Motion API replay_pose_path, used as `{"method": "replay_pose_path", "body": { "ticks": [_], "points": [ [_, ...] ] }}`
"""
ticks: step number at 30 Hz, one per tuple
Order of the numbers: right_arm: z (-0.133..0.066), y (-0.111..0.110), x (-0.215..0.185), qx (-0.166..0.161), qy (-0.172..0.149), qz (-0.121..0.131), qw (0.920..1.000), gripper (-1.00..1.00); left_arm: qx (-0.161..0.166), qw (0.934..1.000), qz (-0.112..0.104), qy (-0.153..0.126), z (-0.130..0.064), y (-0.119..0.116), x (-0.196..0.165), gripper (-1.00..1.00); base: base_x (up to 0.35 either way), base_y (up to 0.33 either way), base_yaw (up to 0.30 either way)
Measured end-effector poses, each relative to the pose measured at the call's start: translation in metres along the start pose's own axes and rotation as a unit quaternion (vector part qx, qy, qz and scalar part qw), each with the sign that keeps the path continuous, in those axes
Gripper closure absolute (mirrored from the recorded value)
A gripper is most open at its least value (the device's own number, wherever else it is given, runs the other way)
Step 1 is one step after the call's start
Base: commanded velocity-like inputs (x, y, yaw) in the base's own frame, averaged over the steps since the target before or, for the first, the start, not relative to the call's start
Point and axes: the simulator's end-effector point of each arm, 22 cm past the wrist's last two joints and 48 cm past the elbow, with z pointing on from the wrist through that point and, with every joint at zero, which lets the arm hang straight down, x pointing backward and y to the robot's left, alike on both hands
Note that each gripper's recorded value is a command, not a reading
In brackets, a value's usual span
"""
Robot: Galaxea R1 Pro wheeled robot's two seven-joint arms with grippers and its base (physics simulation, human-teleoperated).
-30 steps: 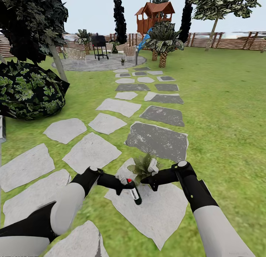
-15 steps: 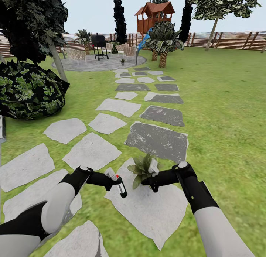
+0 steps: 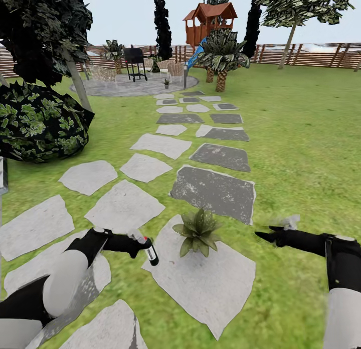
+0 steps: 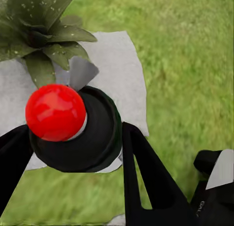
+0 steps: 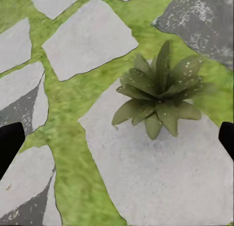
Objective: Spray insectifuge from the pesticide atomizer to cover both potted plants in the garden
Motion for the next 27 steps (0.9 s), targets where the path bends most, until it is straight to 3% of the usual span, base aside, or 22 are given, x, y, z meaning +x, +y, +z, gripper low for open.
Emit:
{"method": "replay_pose_path", "body": {
  "ticks": [2, 3, 6, 8, 11, 12, 14, 15, 17, 18, 20, 21, 23, 27],
  "points": [
    [-0.019, -0.044, 0.001, 0.08, -0.027, 0.031, 0.996, -1.0, -0.023, 0.9992, -0.032, -0.011, -0.019, 0.019, 0.023, 1.0, 0.0, 0.0, 0.0],
    [-0.025, -0.057, 0.002, 0.105, -0.035, 0.035, 0.9932, -1.0, -0.034, 0.9982, -0.046, -0.017, -0.027, 0.027, 0.034, 1.0, 0.0, 0.0, 0.0],
    [-0.053, -0.104, 0.004, 0.198, -0.086, 0.023, 0.9762, -1.0, -0.105, 0.9889, -0.093, -0.048, -0.054, 0.061, 0.076, 1.0, 0.0, 0.0, 0.0],
    [-0.065, -0.141, 0.046, 0.264, -0.112, 0.077, 0.955, -1.0, -0.183, 0.9728, -0.129, -0.062, -0.066, 0.083, 0.116, 1.0, 0.0, 0.0, 0.0],
    [-0.06, -0.16, 0.089, 0.316, -0.11, 0.126, 0.9339, -1.0, -0.25, 0.9554, -0.145, -0.061, -0.075, 0.096, 0.151, 1.0, 0.0, 0.0, 0.0],
    [-0.058, -0.17, 0.11, 0.353, -0.1, 0.142, 0.9195, -1.0, -0.285, 0.9444, -0.155, -0.055, -0.076, 0.101, 0.166, 1.0, 0.0, 0.0, 0.0],
    [-0.05, -0.175, 0.144, 0.393, -0.077, 0.171, 0.9002, -1.0, -0.334, 0.9263, -0.167, -0.048, -0.076, 0.108, 0.179, 1.0, 0.0, 0.0, 0.0],
    [-0.04, -0.172, 0.17, 0.409, -0.054, 0.192, 0.8902, -1.0, -0.369, 0.912, -0.175, -0.041, -0.075, 0.112, 0.187, 1.0, 0.0, 0.0, 0.0],
    [-0.026, -0.162, 0.195, 0.414, -0.032, 0.213, 0.8845, -1.0, -0.411, 0.8923, -0.185, -0.029, -0.075, 0.115, 0.198, 1.0, 0.0, 0.0, 0.0],
    [-0.022, -0.159, 0.206, 0.421, -0.022, 0.221, 0.8794, -1.0, -0.437, 0.8782, -0.194, -0.017, -0.074, 0.114, 0.208, 1.0, 0.0, 0.0, 0.0],
    [-0.024, -0.159, 0.218, 0.439, -0.009, 0.228, 0.8689, -1.0, -0.474, 0.8564, -0.206, 0.001, -0.077, 0.113, 0.222, 1.0, 0.0, 0.0, 0.0],
    [-0.024, -0.158, 0.222, 0.443, -0.005, 0.23, 0.8666, -1.0, -0.484, 0.8488, -0.212, 0.008, -0.078, 0.111, 0.228, 1.0, 0.0, 0.0, 0.0],
    [-0.023, -0.157, 0.226, 0.444, -0.002, 0.233, 0.8653, -1.0, -0.485, 0.8464, -0.22, 0.016, -0.071, 0.103, 0.235, 1.0, 0.0, 0.0, 0.0],
    [-0.021, -0.155, 0.227, 0.443, 0.0, 0.234, 0.8652, -1.0, -0.469, 0.8521, -0.231, 0.026, -0.055, 0.088, 0.244, 1.0, 0.0, 0.0, 0.0]
  ]
}}
